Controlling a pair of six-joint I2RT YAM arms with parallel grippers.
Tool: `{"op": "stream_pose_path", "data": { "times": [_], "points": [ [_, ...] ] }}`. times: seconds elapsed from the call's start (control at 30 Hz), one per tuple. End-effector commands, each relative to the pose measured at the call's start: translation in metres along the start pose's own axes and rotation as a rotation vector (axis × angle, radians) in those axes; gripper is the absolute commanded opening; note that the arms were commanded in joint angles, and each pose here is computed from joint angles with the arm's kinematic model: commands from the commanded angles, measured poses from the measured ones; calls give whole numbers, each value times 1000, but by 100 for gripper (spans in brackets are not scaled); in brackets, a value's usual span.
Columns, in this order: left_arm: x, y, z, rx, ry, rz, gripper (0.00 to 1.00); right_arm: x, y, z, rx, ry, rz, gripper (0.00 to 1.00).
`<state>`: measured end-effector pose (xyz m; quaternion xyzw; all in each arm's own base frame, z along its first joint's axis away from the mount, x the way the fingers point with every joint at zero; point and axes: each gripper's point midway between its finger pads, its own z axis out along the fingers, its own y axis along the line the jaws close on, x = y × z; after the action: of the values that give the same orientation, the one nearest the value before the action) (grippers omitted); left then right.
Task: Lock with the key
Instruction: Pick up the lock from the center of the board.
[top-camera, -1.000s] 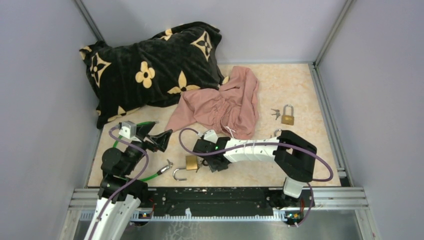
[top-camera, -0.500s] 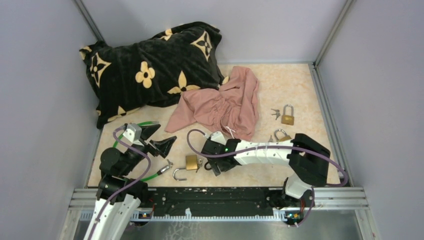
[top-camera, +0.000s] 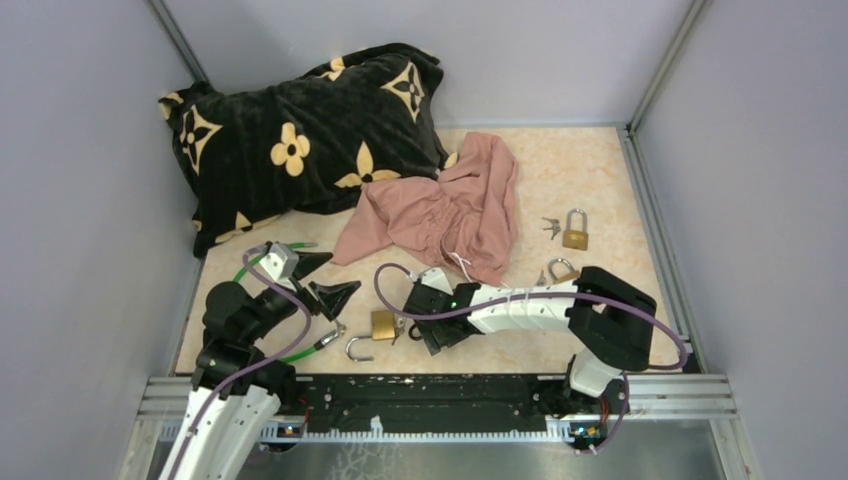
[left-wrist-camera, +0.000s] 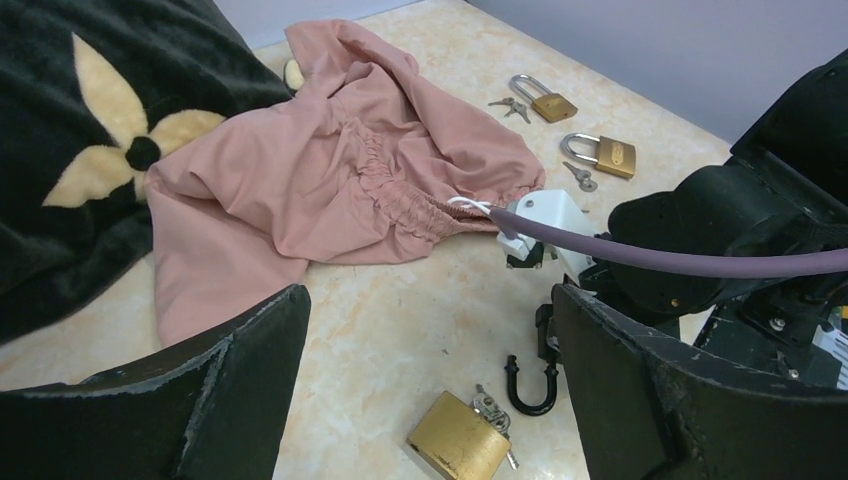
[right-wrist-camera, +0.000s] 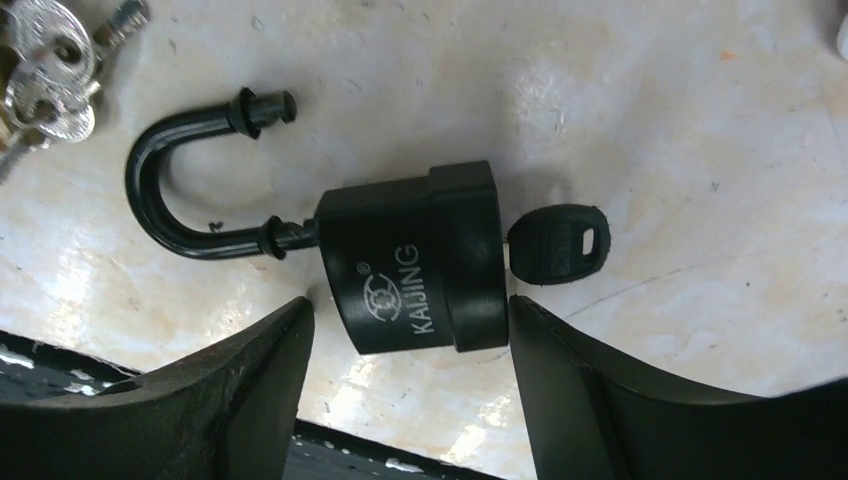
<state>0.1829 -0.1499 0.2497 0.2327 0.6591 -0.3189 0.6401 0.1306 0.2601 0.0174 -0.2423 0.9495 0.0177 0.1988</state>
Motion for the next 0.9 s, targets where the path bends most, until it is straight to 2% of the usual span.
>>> {"op": "stream_pose_path", "data": {
  "times": [0.0, 0.1, 0.17, 0.23, 0.33, 0.5, 0.57, 0.63, 0.77, 0.87],
  "points": [
    [-15, -7, 3, 61, -22, 76, 96, -4, -5, 15, 23, 8, 9, 70],
    [-14, -11, 5, 98, -19, 99, 96, -5, -5, 20, 23, 3, 0, 69],
    [-10, -16, 7, 139, -9, 108, 95, -6, -5, 21, 24, 8, 0, 62],
    [-3, -23, 7, 193, 7, 132, 94, -4, -8, 22, 36, 7, 11, 42],
    [10, -39, 4, 323, 32, 202, 89, -5, -12, 20, 50, -5, 26, 1],
    [45, -48, 1, 491, 121, 339, 72, -28, -6, -6, -16, -103, 82, 0],
    [58, -46, 4, 543, 157, 404, 71, -43, -1, -24, -72, -177, 122, 0],
    [69, -48, 8, 602, 184, 475, 72, -59, 2, -43, -134, -264, 170, 0],
    [99, -64, 22, 752, 226, 689, 83, -82, 6, -76, -253, -416, 248, 0],
    [105, -89, 37, 837, 182, 797, 89, -95, 8, -96, -312, -497, 279, 0]
  ]
}}
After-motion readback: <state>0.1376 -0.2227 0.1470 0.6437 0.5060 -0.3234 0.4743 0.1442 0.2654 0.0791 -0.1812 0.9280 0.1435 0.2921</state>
